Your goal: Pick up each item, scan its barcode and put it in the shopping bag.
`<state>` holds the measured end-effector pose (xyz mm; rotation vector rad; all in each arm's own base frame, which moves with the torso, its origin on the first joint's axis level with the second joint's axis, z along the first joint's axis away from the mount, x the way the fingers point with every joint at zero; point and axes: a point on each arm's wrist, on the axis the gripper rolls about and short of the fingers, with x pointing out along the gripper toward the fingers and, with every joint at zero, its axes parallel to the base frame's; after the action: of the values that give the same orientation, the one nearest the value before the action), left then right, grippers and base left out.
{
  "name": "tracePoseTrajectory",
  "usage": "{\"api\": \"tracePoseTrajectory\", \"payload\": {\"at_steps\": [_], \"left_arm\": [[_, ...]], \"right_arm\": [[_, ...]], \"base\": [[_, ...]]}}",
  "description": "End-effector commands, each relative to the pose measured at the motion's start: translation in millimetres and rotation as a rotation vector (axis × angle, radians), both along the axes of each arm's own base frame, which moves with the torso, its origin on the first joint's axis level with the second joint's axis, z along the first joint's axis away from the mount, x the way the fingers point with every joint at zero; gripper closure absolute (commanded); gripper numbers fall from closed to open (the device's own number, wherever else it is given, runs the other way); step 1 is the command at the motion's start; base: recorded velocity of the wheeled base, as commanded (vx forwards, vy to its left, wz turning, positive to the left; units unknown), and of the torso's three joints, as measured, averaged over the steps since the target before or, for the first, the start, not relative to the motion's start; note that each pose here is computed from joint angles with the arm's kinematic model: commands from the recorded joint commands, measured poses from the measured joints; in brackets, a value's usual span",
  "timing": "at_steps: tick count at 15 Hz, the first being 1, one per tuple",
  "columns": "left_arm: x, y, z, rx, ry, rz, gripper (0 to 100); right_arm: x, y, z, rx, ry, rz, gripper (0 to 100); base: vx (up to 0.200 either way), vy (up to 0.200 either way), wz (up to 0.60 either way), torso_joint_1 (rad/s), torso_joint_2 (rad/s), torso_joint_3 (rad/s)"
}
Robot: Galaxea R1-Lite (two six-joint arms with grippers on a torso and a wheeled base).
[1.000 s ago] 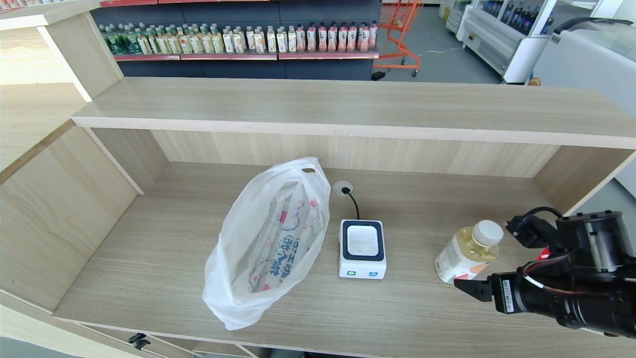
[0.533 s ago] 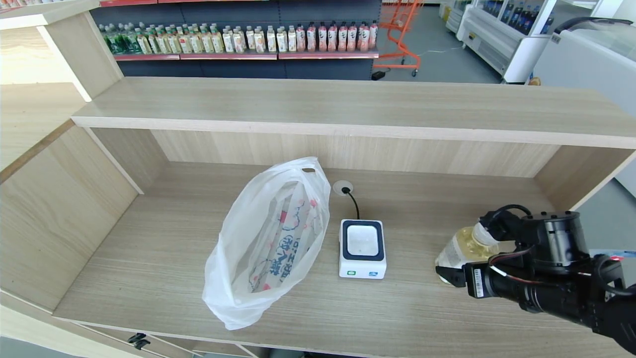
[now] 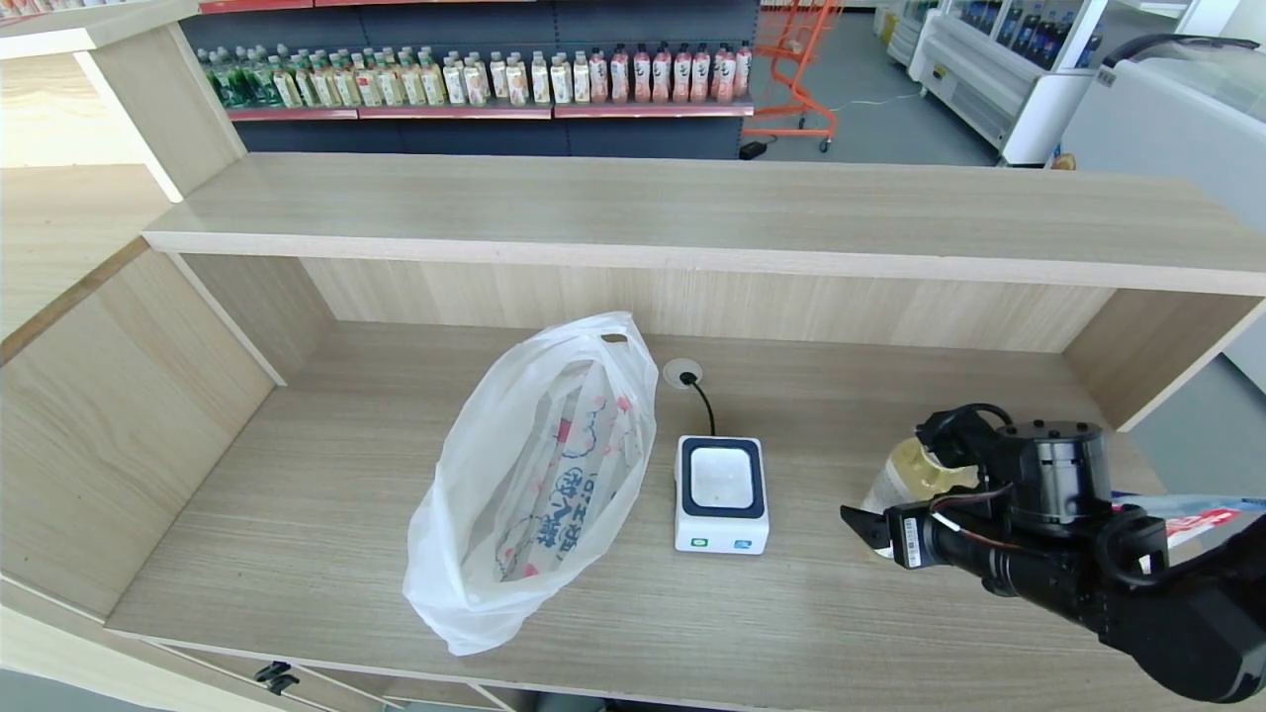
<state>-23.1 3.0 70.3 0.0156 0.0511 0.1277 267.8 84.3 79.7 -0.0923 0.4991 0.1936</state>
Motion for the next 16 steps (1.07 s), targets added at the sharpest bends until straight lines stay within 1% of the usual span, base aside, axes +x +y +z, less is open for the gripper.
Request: {"api": "tracePoseTrajectory", "payload": {"at_steps": [1,6,8,11,12,15,16], "left_arm": [[0.1,0.0,0.0,0.0,0.002,0.001,0],[0.1,0.0,0.0,0.0,0.002,0.001,0],[0.1,0.0,0.0,0.0,0.002,0.001,0],[0.1,0.0,0.0,0.0,0.002,0.001,0],[0.1,0.0,0.0,0.0,0.002,0.001,0],[0.0,0.0,0.0,0.0,0.0,0.001,0],[0.0,0.0,0.0,0.0,0.0,0.001,0]], "right_arm": [[5.8,2.0,-4.0,-0.014,-0.003,0.01,0],[8.5,2.9,2.2,-0.05,-0.083,0.04,0],[10.0,3.5,4.2,-0.057,-0.142,0.054,0],[8.4,2.5,1.1,-0.059,-0.142,0.053,0],[9.1,2.3,-0.6,-0.061,-0.138,0.051,100],[12.7,2.5,-2.6,-0.075,-0.151,0.057,100],[15.2,3.4,2.7,-0.065,-0.19,0.06,100]], "base": [[0.0,0.0,0.0,0.0,0.0,0.0],[0.0,0.0,0.0,0.0,0.0,0.0],[0.0,0.0,0.0,0.0,0.0,0.0],[0.0,0.0,0.0,0.0,0.0,0.0],[0.0,0.0,0.0,0.0,0.0,0.0],[0.0,0.0,0.0,0.0,0.0,0.0],[0.0,0.0,0.0,0.0,0.0,0.0]]}}
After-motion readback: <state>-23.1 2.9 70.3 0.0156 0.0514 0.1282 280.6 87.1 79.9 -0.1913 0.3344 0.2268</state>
